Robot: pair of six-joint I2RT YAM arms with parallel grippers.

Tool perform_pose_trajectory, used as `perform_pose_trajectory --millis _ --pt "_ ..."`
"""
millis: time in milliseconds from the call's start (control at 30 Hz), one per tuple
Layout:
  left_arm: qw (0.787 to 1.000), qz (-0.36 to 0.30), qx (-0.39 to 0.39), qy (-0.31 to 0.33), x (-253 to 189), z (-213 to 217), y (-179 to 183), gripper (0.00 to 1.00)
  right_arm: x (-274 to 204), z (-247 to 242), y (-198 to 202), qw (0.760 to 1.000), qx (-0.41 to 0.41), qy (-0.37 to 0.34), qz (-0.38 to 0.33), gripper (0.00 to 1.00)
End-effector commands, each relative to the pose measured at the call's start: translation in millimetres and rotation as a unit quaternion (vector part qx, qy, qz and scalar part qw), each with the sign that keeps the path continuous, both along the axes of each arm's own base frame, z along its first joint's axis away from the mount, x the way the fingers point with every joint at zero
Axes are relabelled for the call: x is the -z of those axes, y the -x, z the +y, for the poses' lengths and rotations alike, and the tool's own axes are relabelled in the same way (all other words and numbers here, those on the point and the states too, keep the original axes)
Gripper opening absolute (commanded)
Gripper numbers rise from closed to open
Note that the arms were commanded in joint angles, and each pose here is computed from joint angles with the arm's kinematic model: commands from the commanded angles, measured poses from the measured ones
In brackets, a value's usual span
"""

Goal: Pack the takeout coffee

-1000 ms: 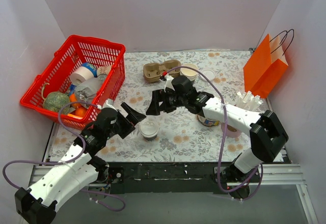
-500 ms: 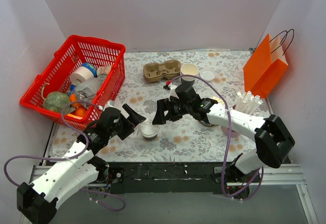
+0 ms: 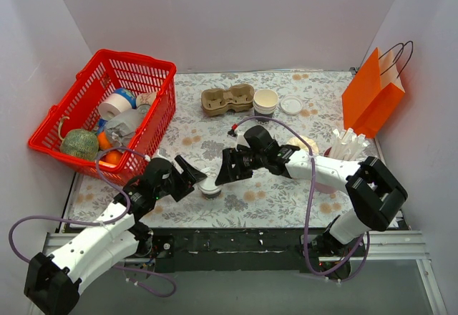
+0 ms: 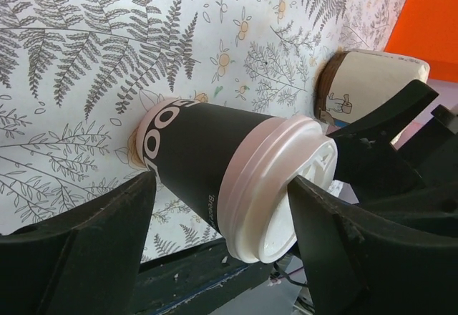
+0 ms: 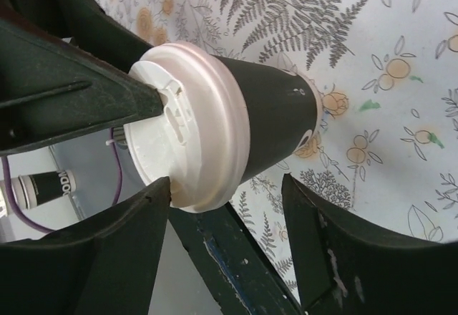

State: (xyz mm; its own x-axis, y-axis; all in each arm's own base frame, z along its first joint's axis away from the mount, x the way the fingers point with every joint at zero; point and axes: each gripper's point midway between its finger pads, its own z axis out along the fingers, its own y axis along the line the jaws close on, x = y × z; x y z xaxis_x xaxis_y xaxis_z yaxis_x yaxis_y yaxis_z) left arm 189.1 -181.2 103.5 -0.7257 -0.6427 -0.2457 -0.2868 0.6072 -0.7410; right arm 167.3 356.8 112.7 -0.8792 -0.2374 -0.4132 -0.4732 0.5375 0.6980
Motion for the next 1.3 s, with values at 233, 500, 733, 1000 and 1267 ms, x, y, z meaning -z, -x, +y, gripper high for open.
perform_pose_trajectory --millis 233,500,733,1000,1267 --pt "0.999 0.046 -0.002 0.008 30 4 18 0.5 21 0 1 1.0 0.022 0.004 0.022 0.37" --pt "0.998 0.059 -0.018 0.011 39 9 23 0.36 30 -5 -3 0.999 0.034 0.015 0.015 0.28" --pt "0.999 0.029 -0.014 0.025 18 5 16 0.49 2 3 -14 0.999 0.023 -0.01 -0.031 0.34" --pt "0.998 -0.054 -0.001 0.013 -45 0 -10 0.98 -62 10 -56 0.99 0.034 -0.004 -0.134 0.71" --pt "0.995 -0.094 0.0 -0.012 -87 5 -20 0.98 -150 -37 -109 0.954 0.146 0.013 -0.26 0.95"
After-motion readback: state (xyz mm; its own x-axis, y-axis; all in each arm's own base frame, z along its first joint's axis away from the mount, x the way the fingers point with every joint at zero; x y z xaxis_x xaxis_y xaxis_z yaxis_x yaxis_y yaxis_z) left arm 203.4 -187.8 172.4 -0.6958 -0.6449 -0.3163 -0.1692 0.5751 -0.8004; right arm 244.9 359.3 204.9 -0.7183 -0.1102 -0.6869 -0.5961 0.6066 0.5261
